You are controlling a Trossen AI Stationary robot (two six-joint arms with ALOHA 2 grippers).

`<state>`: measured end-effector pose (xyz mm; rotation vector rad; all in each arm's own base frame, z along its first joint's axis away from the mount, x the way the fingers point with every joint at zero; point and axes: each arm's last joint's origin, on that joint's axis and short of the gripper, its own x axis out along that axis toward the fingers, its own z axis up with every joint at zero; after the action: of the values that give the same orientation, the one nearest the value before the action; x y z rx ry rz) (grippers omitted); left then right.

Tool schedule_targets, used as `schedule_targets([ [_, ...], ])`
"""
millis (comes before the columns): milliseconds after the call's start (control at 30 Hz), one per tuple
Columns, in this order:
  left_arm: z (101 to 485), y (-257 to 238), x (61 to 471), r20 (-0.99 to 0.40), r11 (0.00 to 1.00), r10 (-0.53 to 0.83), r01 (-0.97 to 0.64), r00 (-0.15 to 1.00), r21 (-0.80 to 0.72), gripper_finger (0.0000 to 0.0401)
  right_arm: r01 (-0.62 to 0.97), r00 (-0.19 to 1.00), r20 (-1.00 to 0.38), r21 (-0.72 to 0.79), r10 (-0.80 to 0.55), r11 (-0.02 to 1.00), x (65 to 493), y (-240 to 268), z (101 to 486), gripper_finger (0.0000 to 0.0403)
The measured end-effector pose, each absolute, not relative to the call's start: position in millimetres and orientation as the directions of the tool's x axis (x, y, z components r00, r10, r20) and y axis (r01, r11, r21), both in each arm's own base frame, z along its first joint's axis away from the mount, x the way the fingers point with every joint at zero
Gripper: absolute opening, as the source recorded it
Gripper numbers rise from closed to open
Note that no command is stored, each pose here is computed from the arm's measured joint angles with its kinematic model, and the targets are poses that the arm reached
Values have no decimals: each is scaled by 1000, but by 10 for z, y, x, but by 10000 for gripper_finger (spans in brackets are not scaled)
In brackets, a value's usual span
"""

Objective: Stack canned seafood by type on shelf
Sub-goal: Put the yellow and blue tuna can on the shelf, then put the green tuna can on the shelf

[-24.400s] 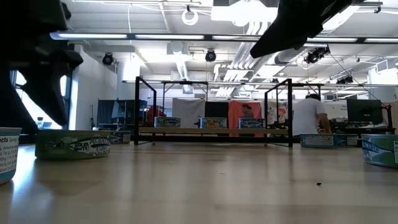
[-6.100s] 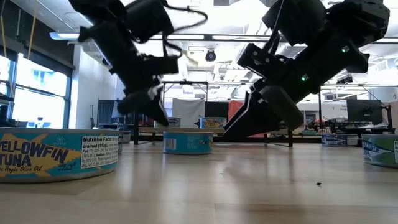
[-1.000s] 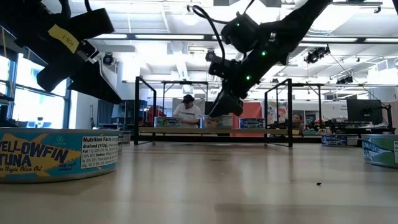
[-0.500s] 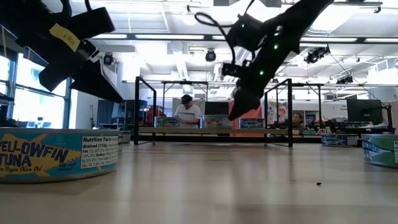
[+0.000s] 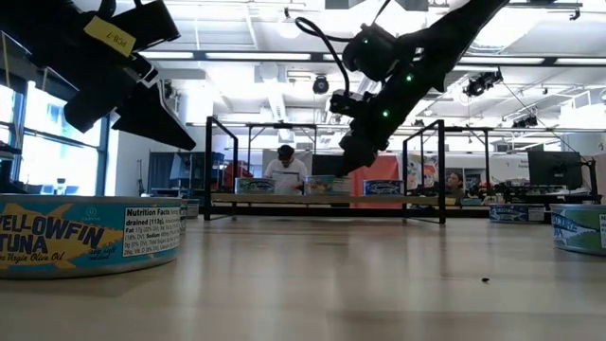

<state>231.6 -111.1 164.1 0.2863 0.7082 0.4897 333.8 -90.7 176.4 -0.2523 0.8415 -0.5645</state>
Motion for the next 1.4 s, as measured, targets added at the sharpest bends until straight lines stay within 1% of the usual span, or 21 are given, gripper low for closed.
schedule_targets([
  [133,1641,-1111,2316,-550,851,520,-336,654,404,0,424,541,-639,-355,-547,833,3343,-802,1781,128],
  [300,1645,-1115,2323,-547,853,516,-338,659,398,0,369,618,-648,-261,-445,892,3346,-374,1909,128],
  [467,1672,-1137,2361,-526,862,502,-350,686,366,0,286,708,-632,-150,-314,946,3213,369,2126,128],
  [567,1701,-1156,2399,-504,868,489,-343,712,358,0,212,752,-609,-139,-252,967,3039,848,2237,128],
  [633,1729,-1166,2437,-485,874,474,-325,734,361,0,153,760,-621,-117,-193,981,2883,1107,2285,128],
  [700,1762,-1174,2482,-469,879,451,-289,760,379,0,131,733,-664,-73,-146,989,2698,1300,2294,128],
  [767,1795,-1176,2526,-457,886,420,-245,784,394,0,162,694,-713,18,-101,987,2511,1432,2306,128],
  [867,1839,-1153,2595,-443,892,375,-186,814,411,0,252,612,-791,185,-8,950,2269,1588,2303,128],
  [933,1867,-1120,2641,-431,892,356,-164,830,422,0,329,554,-832,243,21,912,2134,1679,2272,128],
  [1000,1883,-1077,2681,-430,895,333,-139,839,423,0,424,482,-875,263,29,867,2001,1734,2237,128],
  [1100,1895,-1004,2733,-437,909,299,-115,848,400,0,569,332,-942,238,45,787,1793,1803,2173,128],
  [1133,1896,-984,2746,-442,916,284,-104,851,387,0,609,285,-957,229,60,759,1727,1830,2164,128],
  [1200,1890,-947,2764,-459,927,254,-80,851,366,0,665,214,-967,246,136,706,1613,1933,2161,126],
  [1300,1887,-917,2780,-471,937,225,-57,853,345,0,707,184,-949,309,256,636,1481,2124,2181,117],
  [1400,1887,-892,2791,-473,939,222,-57,852,339,0,793,165,-945,297,283,532,1350,2223,2185,99],
])
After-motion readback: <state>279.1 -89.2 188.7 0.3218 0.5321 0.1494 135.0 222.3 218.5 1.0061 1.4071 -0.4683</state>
